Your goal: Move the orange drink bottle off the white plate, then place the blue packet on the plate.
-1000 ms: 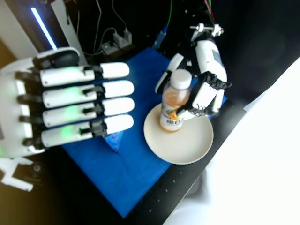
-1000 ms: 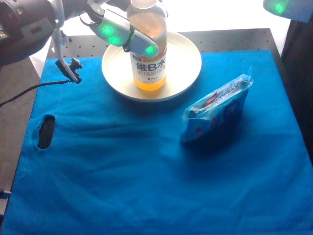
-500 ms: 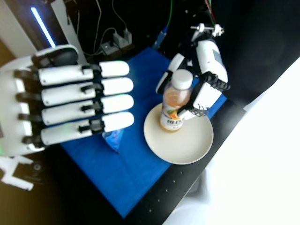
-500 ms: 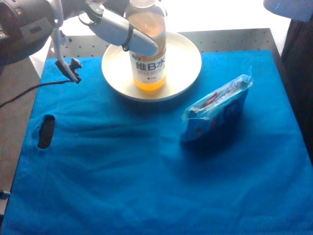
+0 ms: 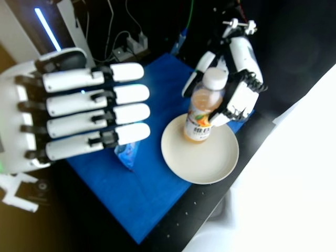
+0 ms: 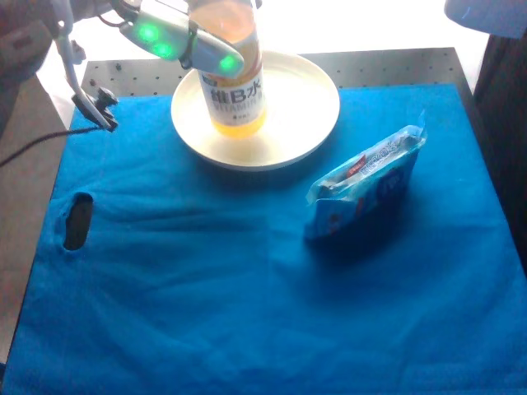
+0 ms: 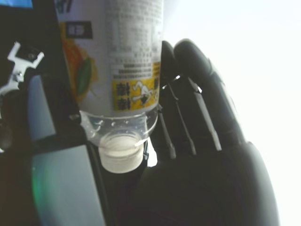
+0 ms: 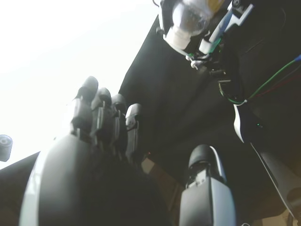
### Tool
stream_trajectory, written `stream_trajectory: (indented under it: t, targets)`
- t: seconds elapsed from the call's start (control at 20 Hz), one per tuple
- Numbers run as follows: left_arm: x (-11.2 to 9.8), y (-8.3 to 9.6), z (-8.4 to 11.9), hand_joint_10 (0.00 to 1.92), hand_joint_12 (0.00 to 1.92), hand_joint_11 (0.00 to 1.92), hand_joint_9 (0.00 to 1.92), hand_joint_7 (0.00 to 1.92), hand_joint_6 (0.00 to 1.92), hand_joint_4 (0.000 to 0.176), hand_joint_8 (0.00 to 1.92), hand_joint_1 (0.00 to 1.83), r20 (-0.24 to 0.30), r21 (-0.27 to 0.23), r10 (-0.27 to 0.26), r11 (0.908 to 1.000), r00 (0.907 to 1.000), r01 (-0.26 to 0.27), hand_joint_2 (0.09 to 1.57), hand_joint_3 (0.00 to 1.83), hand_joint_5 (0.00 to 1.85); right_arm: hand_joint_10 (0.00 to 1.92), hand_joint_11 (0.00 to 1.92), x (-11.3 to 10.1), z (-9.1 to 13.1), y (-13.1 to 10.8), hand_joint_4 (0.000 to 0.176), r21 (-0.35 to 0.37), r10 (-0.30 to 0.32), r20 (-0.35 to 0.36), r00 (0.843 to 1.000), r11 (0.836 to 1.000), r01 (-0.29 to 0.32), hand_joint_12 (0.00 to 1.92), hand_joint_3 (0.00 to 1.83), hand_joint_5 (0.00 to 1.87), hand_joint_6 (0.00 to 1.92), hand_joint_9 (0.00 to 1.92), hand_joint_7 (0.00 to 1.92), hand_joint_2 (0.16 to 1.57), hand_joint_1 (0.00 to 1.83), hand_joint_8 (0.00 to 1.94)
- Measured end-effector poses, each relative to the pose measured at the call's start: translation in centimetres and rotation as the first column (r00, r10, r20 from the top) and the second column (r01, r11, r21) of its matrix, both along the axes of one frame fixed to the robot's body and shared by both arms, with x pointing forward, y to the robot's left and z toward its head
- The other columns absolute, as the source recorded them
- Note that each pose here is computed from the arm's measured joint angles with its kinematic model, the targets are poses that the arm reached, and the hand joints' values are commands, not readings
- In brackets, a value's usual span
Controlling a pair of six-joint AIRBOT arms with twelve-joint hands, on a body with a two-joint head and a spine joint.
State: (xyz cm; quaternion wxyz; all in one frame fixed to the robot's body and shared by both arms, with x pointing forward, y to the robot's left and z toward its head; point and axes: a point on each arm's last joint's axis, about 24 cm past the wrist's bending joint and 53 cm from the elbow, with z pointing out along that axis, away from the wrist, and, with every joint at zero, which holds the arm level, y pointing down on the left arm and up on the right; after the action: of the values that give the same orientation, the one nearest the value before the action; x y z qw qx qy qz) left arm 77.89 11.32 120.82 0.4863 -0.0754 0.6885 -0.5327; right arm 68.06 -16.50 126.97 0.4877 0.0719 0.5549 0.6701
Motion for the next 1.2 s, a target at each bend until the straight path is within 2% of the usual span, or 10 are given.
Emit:
stream_trajectory:
  t: [0.15,0.25,0.3,0.35,0.5,0.75,0.9,1.0,1.05,1.2]
  targets:
    - [-1.2,-0.1,1.7,1.18,1.76,0.34,0.62,0.87,0.44,0.0,1.33,1.26,0.016,-0.046,-0.04,0.9981,0.9991,0.041,1.11,0.0,1.18,0.01,0.0,0.0,0.0,0.0,0.016,0.002,0.001,0.001,1.0,1.0,-0.001,0.68,0.0,0.35,0.0,0.23,0.27,1.03,0.48,0.0]
    - [-2.1,-0.3,2.2,1.09,1.61,0.44,0.68,0.89,0.48,0.0,1.31,1.26,0.029,-0.049,-0.071,0.9962,0.997,0.072,1.11,0.0,1.16,0.01,0.0,0.0,0.1,0.0,0.041,0.003,0.0,0.001,1.0,1.0,0.0,0.55,0.0,0.37,0.0,0.19,0.25,1.03,0.47,0.0]
    - [-2.5,-0.3,2.4,1.09,1.6,0.49,0.71,0.9,0.58,0.0,1.32,1.26,0.031,-0.049,-0.082,0.9953,0.9961,0.084,1.12,0.0,1.09,0.0,0.0,0.0,0.1,0.0,0.019,0.003,-0.001,0.001,1.0,1.0,0.001,0.47,0.0,0.35,0.0,0.18,0.24,1.03,0.49,0.0]
    - [-2.8,-0.3,2.5,0.86,1.45,0.64,0.84,0.94,0.65,0.0,1.18,1.24,0.033,-0.054,-0.093,0.994,0.9951,0.095,1.1,0.0,1.11,0.0,0.0,0.0,0.0,0.0,0.028,0.003,-0.001,0.0,1.0,1.0,0.001,0.46,0.0,0.36,0.0,0.19,0.24,1.03,0.5,0.0]
    - [-4.3,0.2,3.6,1.09,1.12,0.85,1.01,1.03,0.93,0.0,0.74,1.38,0.052,-0.067,-0.123,0.9897,0.991,0.126,1.08,0.0,1.0,0.01,0.0,0.0,0.1,-0.1,0.01,0.004,-0.002,-0.001,1.0,1.0,0.002,0.71,0.0,0.33,0.0,0.24,0.25,1.01,0.47,0.0]
    - [-7.1,0.4,4.4,1.17,1.26,0.86,1.0,1.0,0.74,0.0,0.83,1.38,0.076,-0.039,-0.192,0.98,0.9784,0.195,1.08,0.0,1.06,0.0,0.0,0.0,0.0,0.2,0.001,0.005,0.002,-0.002,1.0,1.0,-0.002,0.65,0.0,0.32,0.0,0.22,0.24,1.02,0.46,0.0]
    - [-8.7,0.5,4.4,0.84,1.53,0.65,0.83,0.88,0.79,0.0,1.17,1.22,0.071,-0.012,-0.234,0.9719,0.9697,0.235,1.12,0.0,1.07,0.0,0.0,0.0,0.0,0.2,0.006,0.005,0.002,-0.002,1.0,1.0,-0.002,0.63,0.0,0.33,0.0,0.21,0.24,1.03,0.47,0.0]
    - [-9.8,0.5,4.3,0.74,1.5,0.68,0.84,0.85,0.87,0.0,1.15,1.23,0.067,0.016,-0.263,0.9648,0.9625,0.262,1.12,0.0,1.07,0.0,0.0,0.0,0.0,0.2,0.007,0.006,0.002,-0.002,1.0,1.0,-0.002,0.56,0.0,0.33,0.0,0.19,0.23,1.03,0.47,0.0]
    - [-10.2,0.5,4.4,1.18,1.46,0.73,0.88,0.86,0.82,0.0,1.07,1.34,0.066,0.026,-0.271,0.9625,0.9603,0.27,1.12,0.0,1.06,0.01,0.0,0.0,-0.1,0.2,0.007,0.006,0.004,-0.002,1.0,1.0,-0.004,0.55,0.0,0.33,0.0,0.2,0.24,1.03,0.45,0.0]
    - [-11.6,0.0,4.8,0.77,1.19,0.89,1.05,1.01,0.74,0.008,0.93,1.26,0.069,0.054,-0.311,0.9501,0.948,0.307,1.08,0.0,1.11,0.0,0.0,0.0,-0.2,0.5,0.006,0.008,0.008,-0.005,1.0,1.0,-0.008,0.5,0.0,0.35,0.0,0.16,0.21,1.02,0.48,0.0]
